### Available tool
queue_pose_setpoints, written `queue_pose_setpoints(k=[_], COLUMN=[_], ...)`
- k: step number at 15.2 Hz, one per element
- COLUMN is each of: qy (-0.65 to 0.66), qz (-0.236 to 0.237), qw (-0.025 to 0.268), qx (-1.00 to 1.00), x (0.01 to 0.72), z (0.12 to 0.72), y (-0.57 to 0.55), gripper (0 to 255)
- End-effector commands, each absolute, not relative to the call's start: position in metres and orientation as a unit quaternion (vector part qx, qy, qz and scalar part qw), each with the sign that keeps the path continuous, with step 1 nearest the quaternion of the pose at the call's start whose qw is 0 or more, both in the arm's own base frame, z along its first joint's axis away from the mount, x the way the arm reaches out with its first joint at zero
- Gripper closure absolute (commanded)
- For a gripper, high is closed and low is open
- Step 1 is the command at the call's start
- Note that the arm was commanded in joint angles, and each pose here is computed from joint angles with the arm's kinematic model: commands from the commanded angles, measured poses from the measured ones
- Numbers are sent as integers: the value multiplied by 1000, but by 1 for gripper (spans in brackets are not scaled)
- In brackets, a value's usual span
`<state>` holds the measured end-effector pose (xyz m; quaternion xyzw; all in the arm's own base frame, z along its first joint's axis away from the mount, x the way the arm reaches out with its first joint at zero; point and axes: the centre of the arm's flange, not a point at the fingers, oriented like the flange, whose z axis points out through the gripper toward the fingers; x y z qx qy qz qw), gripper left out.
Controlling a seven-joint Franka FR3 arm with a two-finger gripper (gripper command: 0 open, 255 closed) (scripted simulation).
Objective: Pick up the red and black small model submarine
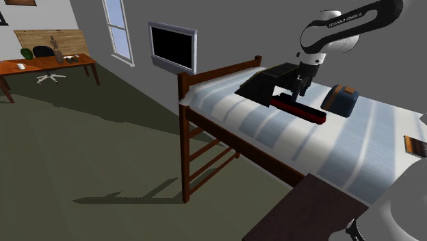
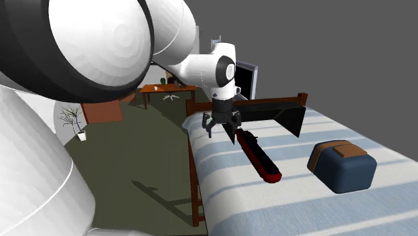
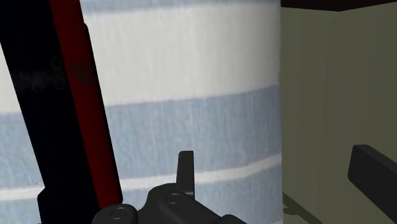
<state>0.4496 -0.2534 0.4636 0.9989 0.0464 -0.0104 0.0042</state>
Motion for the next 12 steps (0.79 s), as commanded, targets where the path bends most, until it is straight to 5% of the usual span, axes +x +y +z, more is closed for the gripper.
queue_pose_setpoints(k=[1,12], qy=[51,73], qz=[-8,1], qw=[9,33], qx=[999,997], x=[461,537], z=[457,414], y=[-274,-380], gripper=[0,0])
